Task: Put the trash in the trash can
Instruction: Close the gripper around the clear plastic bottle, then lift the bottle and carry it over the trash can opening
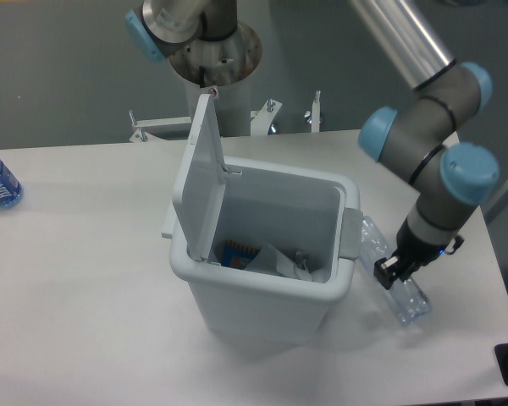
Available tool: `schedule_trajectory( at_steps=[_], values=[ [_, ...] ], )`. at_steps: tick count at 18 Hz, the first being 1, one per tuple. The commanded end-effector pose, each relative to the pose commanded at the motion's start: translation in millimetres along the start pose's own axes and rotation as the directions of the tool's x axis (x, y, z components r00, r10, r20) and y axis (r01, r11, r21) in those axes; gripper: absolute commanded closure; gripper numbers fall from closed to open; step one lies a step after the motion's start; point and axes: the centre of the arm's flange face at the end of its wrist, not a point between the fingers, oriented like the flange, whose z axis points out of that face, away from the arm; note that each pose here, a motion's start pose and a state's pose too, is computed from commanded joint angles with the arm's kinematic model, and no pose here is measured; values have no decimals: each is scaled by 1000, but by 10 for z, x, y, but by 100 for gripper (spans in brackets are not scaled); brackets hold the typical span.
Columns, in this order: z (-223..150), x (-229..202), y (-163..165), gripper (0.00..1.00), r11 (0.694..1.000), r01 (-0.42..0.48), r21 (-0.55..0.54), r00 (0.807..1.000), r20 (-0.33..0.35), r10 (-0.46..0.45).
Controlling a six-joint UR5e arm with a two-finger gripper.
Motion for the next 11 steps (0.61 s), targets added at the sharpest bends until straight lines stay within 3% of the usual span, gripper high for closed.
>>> schedule_trajectory(
  at_steps=[7, 11],
  values=[
    [-458, 99, 80, 56, 1000, 6, 30, 999, -32, -5],
    [-871, 117, 88, 56, 993, 21, 115, 993, -119, -7]
  ],
)
